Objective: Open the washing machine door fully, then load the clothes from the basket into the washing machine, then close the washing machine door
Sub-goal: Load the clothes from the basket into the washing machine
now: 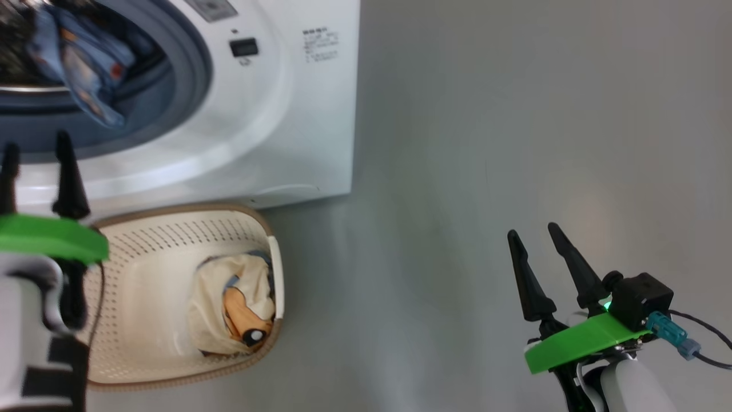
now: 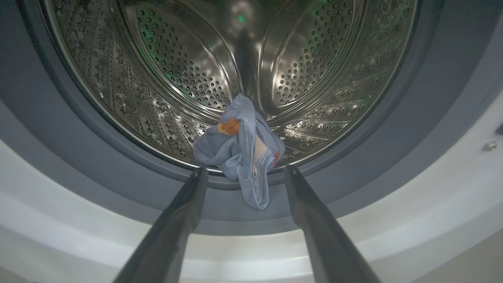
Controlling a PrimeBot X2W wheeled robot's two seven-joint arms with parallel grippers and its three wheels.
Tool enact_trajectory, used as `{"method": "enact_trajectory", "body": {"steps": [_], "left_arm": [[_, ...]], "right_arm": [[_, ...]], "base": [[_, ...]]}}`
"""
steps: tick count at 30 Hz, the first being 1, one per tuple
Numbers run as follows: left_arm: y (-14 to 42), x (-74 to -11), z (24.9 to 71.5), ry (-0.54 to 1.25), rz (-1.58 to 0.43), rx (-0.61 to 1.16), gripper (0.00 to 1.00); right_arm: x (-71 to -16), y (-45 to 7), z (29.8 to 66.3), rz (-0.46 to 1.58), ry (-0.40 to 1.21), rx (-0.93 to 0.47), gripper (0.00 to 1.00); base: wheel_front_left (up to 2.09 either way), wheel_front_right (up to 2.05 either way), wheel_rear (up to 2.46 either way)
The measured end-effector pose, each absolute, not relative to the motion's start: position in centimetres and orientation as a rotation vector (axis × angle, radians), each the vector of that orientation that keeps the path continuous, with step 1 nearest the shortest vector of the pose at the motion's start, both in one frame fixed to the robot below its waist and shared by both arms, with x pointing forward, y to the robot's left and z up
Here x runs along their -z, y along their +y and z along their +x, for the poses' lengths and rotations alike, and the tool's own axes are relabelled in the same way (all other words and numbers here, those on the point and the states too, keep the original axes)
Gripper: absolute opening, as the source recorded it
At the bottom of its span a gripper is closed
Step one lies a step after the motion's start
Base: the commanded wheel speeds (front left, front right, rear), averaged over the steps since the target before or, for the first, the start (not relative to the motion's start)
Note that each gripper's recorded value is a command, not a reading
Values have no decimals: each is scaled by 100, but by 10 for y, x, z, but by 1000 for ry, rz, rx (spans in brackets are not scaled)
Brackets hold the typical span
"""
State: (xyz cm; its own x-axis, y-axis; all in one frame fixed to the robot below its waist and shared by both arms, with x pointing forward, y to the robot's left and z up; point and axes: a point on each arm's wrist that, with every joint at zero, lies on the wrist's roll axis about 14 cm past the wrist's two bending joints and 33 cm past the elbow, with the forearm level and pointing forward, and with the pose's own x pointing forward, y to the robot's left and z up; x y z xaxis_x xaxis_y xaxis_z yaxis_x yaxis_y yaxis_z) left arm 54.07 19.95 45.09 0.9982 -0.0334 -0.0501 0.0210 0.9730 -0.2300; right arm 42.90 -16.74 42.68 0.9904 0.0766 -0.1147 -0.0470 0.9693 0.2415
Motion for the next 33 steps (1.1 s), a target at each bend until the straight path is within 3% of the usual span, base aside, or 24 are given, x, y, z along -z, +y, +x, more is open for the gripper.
{"method": "enact_trajectory", "body": {"steps": [12,30,31,32,33], "left_arm": [[183,-397,613,191,-251,57,100],[167,-355,674,293,-251,65,100],[167,-355,676,292,-253,62,49],[167,-355,678,287,-254,59,7],[168,-355,680,284,-254,57,0]], "right_arm": [[-394,-190,437,233,192,6,100],[-373,-214,437,215,239,74,100],[-371,-215,436,214,242,77,100],[-371,-215,436,213,245,78,100],[-370,-216,435,212,247,80,100]], "base": [[0,0,0],[0,0,0],[0,0,0],[0,0,0],[0,0,0]]}}
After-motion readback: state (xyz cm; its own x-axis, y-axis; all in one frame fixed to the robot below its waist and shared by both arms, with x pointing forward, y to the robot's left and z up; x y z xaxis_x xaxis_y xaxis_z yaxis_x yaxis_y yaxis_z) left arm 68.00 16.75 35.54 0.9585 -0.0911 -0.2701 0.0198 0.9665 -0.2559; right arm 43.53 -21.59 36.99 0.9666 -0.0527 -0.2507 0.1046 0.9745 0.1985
